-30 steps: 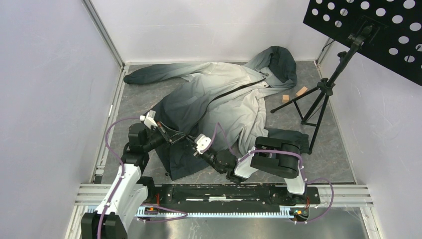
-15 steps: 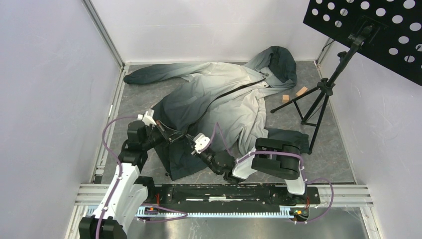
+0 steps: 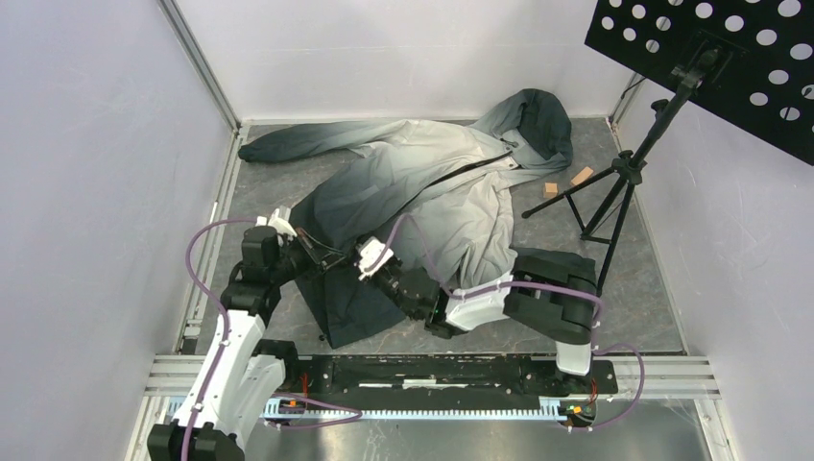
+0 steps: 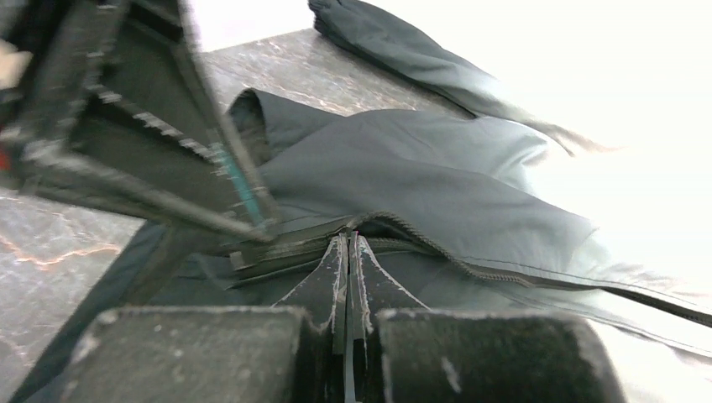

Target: Zip up the jacket

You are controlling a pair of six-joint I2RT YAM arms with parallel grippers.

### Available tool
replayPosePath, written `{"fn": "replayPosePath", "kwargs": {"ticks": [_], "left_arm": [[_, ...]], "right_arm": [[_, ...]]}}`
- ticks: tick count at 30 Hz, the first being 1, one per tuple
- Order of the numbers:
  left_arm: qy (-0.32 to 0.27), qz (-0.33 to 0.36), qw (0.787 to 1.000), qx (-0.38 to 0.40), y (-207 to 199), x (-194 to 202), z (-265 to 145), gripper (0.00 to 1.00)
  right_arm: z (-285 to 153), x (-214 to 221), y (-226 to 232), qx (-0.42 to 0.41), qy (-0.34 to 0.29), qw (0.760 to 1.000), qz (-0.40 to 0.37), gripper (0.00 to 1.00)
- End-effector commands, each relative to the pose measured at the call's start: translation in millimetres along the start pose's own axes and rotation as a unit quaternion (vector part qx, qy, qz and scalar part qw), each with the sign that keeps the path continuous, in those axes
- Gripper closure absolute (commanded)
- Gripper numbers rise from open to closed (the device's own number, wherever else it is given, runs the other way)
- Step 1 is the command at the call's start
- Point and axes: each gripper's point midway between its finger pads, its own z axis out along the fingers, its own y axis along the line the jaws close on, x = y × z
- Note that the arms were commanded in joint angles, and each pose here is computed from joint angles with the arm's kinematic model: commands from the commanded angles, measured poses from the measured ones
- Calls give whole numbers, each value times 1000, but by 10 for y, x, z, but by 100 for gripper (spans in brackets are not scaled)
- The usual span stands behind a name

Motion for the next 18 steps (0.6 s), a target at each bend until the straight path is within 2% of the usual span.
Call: {"fn": "replayPosePath", "kwargs": {"ticks": [1, 4, 6, 11, 16, 18], "left_arm": [[-8, 18, 997, -74, 230, -24, -103, 98], [-14, 14, 996, -91, 290, -43, -106, 98], [-15, 14, 995, -98, 315, -52, -106, 98], [-21, 20, 996, -89, 245, -99, -126, 98], [-62, 57, 991, -104, 80, -339, -331, 98], [-79, 68, 986, -132, 111, -436, -409, 98]], "right_arm": [[185, -135, -492, 41, 37, 998, -4, 100], [214, -10, -564, 19, 85, 996, -2, 100], [252, -13, -555, -27, 93, 995, 8, 100], [382, 33, -683, -54, 129, 990, -24, 100], [523, 218, -896, -71, 178, 981, -37, 100], [560, 290, -1031, -62, 199, 977, -49, 100]]}}
